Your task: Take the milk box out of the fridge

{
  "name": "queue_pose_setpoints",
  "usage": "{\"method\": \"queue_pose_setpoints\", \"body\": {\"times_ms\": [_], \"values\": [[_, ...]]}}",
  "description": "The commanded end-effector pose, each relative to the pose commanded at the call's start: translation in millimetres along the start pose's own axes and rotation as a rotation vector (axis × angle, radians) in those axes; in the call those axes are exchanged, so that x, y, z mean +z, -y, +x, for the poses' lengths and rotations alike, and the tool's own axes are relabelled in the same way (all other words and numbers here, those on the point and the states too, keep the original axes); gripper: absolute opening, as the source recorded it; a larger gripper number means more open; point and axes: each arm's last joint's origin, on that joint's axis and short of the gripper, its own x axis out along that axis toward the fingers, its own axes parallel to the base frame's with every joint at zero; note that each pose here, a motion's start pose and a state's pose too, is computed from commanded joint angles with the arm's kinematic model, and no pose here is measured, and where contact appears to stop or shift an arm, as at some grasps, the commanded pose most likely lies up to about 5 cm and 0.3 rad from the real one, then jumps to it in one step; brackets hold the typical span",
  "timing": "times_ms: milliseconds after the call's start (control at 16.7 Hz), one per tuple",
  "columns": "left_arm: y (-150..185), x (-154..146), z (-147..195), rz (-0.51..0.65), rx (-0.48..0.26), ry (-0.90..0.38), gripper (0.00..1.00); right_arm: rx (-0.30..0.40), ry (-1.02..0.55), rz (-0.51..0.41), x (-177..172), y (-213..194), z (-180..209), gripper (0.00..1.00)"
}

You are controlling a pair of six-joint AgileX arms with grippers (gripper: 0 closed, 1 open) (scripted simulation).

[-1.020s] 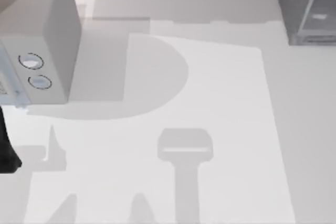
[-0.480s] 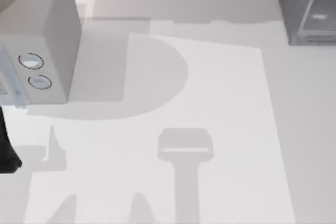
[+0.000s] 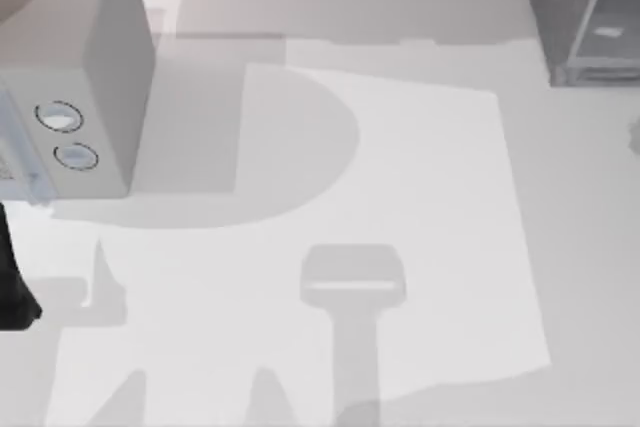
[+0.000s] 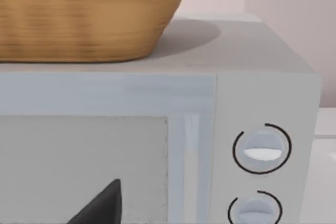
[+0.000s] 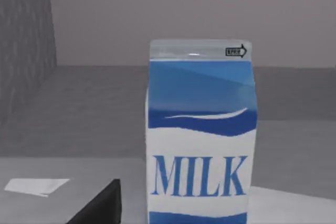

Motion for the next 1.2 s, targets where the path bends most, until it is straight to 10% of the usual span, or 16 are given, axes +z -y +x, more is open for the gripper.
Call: {"method": "queue_pose_setpoints", "body": {"times_ms": [1200], "values": [[0.0,0.0,0.0,0.0,0.0,0.0,1.0,-0.001,-0.011,0.007,-11.2,-16.6,89.9,1.0]]}}
